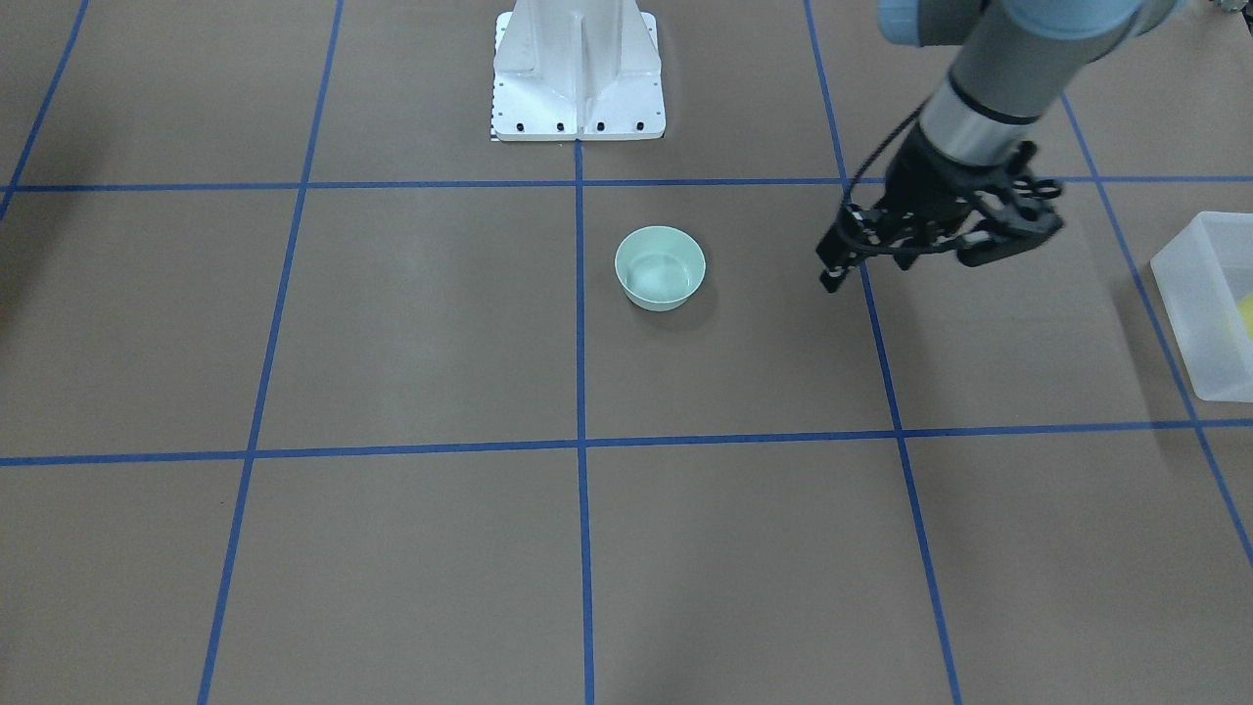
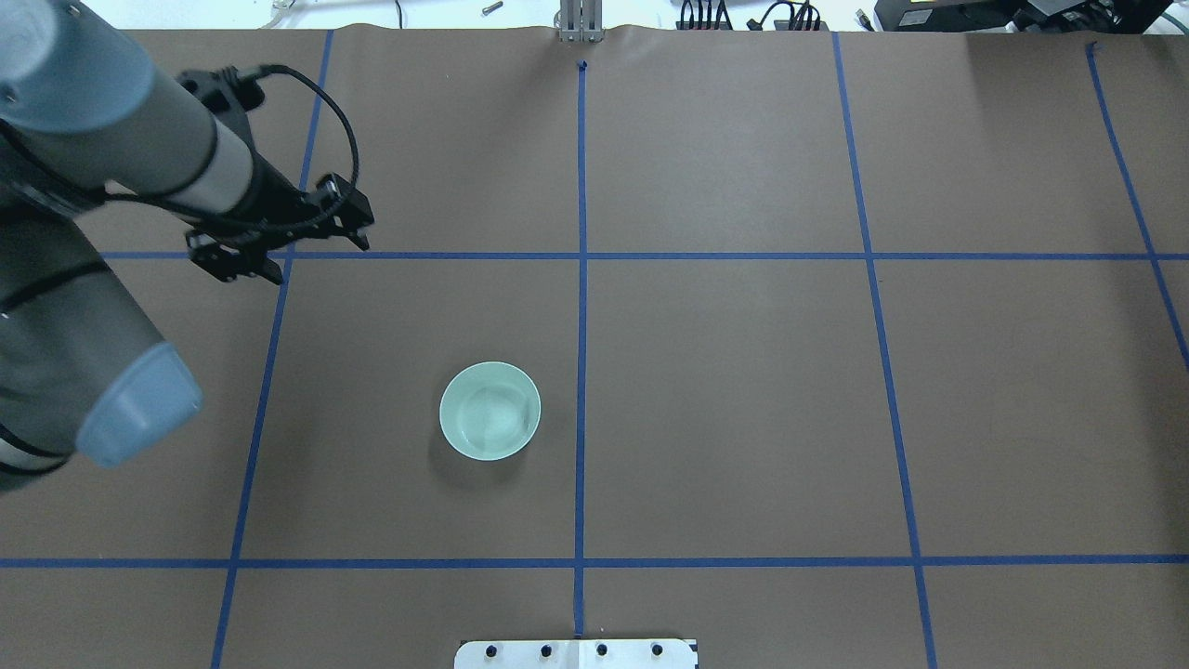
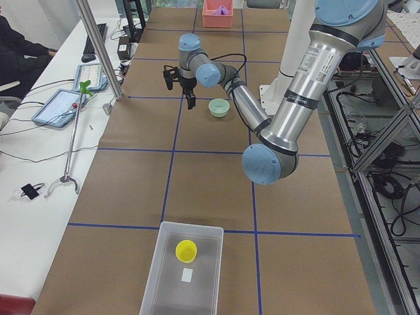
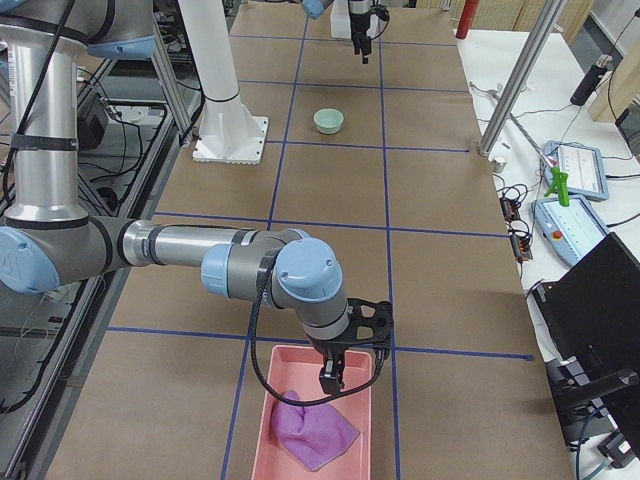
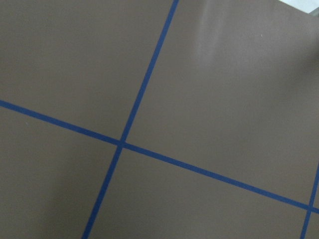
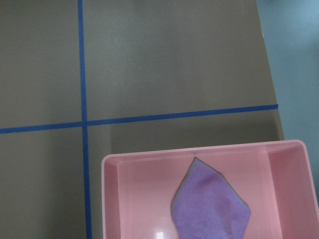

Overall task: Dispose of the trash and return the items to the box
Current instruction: 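Reach the left gripper to the pale green bowl rim and grasp it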

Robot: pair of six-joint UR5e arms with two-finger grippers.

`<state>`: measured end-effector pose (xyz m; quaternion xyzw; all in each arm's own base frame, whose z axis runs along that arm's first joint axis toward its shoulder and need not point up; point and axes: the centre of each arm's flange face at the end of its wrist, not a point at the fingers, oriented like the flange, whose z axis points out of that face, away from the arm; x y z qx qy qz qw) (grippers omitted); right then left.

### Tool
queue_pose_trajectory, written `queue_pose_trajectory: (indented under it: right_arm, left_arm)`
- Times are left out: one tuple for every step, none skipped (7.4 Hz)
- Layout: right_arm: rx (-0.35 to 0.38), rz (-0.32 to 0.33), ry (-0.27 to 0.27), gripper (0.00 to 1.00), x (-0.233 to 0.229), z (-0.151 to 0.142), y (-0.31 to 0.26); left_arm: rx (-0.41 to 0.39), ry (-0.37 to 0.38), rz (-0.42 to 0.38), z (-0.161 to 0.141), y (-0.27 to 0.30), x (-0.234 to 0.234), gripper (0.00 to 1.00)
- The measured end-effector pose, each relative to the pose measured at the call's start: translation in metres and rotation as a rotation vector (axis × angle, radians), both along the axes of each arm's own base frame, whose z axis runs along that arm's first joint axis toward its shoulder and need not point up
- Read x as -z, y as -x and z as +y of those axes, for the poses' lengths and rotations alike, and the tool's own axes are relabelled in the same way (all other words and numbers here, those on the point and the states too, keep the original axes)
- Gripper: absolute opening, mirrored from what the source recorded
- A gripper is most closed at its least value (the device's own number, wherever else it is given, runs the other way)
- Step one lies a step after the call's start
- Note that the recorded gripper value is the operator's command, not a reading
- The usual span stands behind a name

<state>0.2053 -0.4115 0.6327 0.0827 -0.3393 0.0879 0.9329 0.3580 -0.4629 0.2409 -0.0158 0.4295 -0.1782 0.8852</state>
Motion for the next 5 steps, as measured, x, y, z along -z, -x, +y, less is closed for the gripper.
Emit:
queue_pose_trajectory:
  right_arm:
    - [-0.001, -0.013, -0.014, 1.00, 0.009, -0.003, 0.003]
    - [-0.006, -0.034, -0.018, 1.00, 0.017, -0.007, 0.009]
    - [-0.011, -0.053, -0.018, 1.00, 0.023, -0.009, 0.014]
    - [-0.011, -0.062, -0.022, 1.00, 0.028, -0.009, 0.018]
    - [-0.010, -0.064, -0.027, 1.00, 0.031, -0.008, 0.020]
  left_arm:
    - [-0.018, -0.005, -0.020, 0.020, -0.037, -0.006, 0.98]
    - [-0.026, -0.009, -0.025, 0.033, -0.069, -0.018, 0.98]
    - [-0.030, -0.013, -0.024, 0.043, -0.097, -0.030, 0.98]
    - [-0.043, -0.014, -0.024, 0.056, -0.119, -0.039, 0.98]
    - [-0.060, -0.010, -0.025, 0.072, -0.137, -0.043, 0.98]
